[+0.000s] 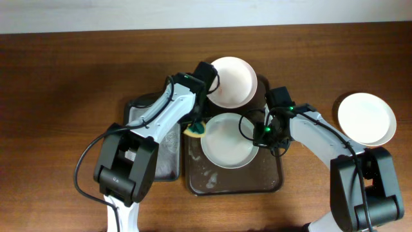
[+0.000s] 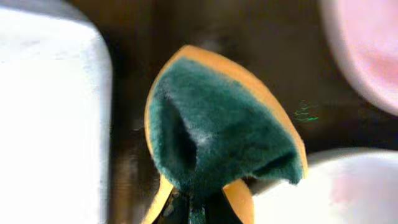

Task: Clean dirty plates on tray and stack at the side
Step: 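Scrub the green plate with the sponge in the left gripper, then return the sponge to the metal tray with the left gripper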

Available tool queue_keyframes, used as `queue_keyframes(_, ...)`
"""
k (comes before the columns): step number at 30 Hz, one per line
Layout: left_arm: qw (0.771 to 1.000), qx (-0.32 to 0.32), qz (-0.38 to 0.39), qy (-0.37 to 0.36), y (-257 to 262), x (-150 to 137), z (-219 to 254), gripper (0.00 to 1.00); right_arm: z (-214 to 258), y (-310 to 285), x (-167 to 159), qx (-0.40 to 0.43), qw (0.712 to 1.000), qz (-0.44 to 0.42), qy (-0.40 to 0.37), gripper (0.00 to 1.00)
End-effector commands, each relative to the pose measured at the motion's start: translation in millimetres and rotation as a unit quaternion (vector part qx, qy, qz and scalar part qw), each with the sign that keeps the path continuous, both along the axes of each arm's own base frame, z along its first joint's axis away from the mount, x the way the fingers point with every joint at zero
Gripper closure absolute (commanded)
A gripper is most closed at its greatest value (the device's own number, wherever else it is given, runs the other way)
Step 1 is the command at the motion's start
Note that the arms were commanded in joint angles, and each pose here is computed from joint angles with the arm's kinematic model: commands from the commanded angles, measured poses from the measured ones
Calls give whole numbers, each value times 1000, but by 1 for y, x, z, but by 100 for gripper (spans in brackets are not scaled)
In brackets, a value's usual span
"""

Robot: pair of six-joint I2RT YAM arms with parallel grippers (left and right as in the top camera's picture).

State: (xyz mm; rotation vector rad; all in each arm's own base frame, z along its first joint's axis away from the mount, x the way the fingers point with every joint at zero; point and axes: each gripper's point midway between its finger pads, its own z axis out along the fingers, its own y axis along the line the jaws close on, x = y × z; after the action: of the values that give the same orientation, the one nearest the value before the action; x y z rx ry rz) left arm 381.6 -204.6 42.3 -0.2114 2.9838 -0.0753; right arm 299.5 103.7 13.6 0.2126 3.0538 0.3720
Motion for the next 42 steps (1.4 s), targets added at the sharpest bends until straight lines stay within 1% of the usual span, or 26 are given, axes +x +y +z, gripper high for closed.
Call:
queue_keyframes(1,989,-121,-54,62,-61,-33,-9,100,-9,-15,-5,-38,999,4,6,96)
queue_keyframes(2,985,-141,-66,76,-73,-41,-9,100,-9,-15,-5,-38,999,4,6,96)
queue_keyframes(3,983,-146,-72,80,-78,-46,-8,100,-9,-15,-5,-38,999,3,6,96)
queue_keyframes(5,975,-183,-86,94,-96,-54,-2,100,-9,-15,-4,-38,999,4,5,96)
queue_keyframes(9,981,-149,-97,80,-96,-59,-19,100,-9,-15,-4,-37,999,4,4,96)
queue_keyframes(11,977,-166,-105,80,-105,-67,-40,100,-9,-15,-4,-38,999,4,4,96)
queue_keyframes(12,973,-185,-106,85,-110,-73,-52,100,-9,-15,-4,-38,999,4,4,96)
queue_keyframes(14,963,-228,-114,92,-121,-80,-57,100,-9,-15,-4,-38,999,3,5,96)
queue_keyframes(15,962,-229,-117,91,-123,-81,-59,100,-9,-15,-4,-38,999,3,5,96)
queue_keyframes(16,967,-210,-115,90,-118,-83,-63,100,-9,-15,-4,-37,999,3,5,96)
queue_keyframes(17,975,-174,-106,89,-105,-84,-69,100,-9,-15,-5,-38,999,3,6,96)
queue_keyframes(18,986,-105,-101,84,-78,-83,-78,100,-9,-16,-6,-38,999,3,8,96)
queue_keyframes(20,990,-65,-83,91,-56,-81,-77,100,-9,-16,-6,-38,999,4,8,96)
queue_keyframes(21,992,-43,-70,93,-42,-76,-73,100,-9,-16,-6,-38,999,3,8,96)
queue_keyframes(23,996,34,-43,75,-6,-55,-50,100,-9,-16,-6,-38,999,3,8,96)
queue_keyframes(25,993,106,-36,43,16,-37,-24,100,-9,-16,-6,-38,999,3,8,96)
queue_keyframes(26,991,125,-35,32,20,-30,-11,100,-9,-16,-6,-38,999,3,8,96)
queue_keyframes(27,991,123,-34,29,18,-27,-3,100,-9,-16,-6,-38,999,3,8,96)
queue_keyframes(30,997,51,-43,38,-15,-24,35,100,-9,-16,-6,-38,999,3,8,96)
queue_keyframes(31,998,39,-42,36,-18,-24,51,100,-9,-16,-6,-38,999,4,9,96)
queue_keyframes(34,997,45,-50,27,4,-25,91,100,-9,-14,-7,-34,999,22,7,96)
queue_keyframes(35,996,75,-34,29,28,-27,99,100,-8,-12,-8,-29,999,36,6,96)
queue_keyframes(37,990,132,-10,45,67,-29,99,100,-7,-4,-10,-8,998,58,6,96)
queue_keyframes(38,989,140,-4,54,75,-31,95,100,-7,-4,-10,-7,998,58,6,96)
queue_keyframes(39,986,148,9,74,90,-35,78,100,-7,-4,-10,-7,998,58,6,96)
queue_keyframes(42,982,153,34,103,115,-43,32,100,-7,-4,-10,-7,998,58,7,96)
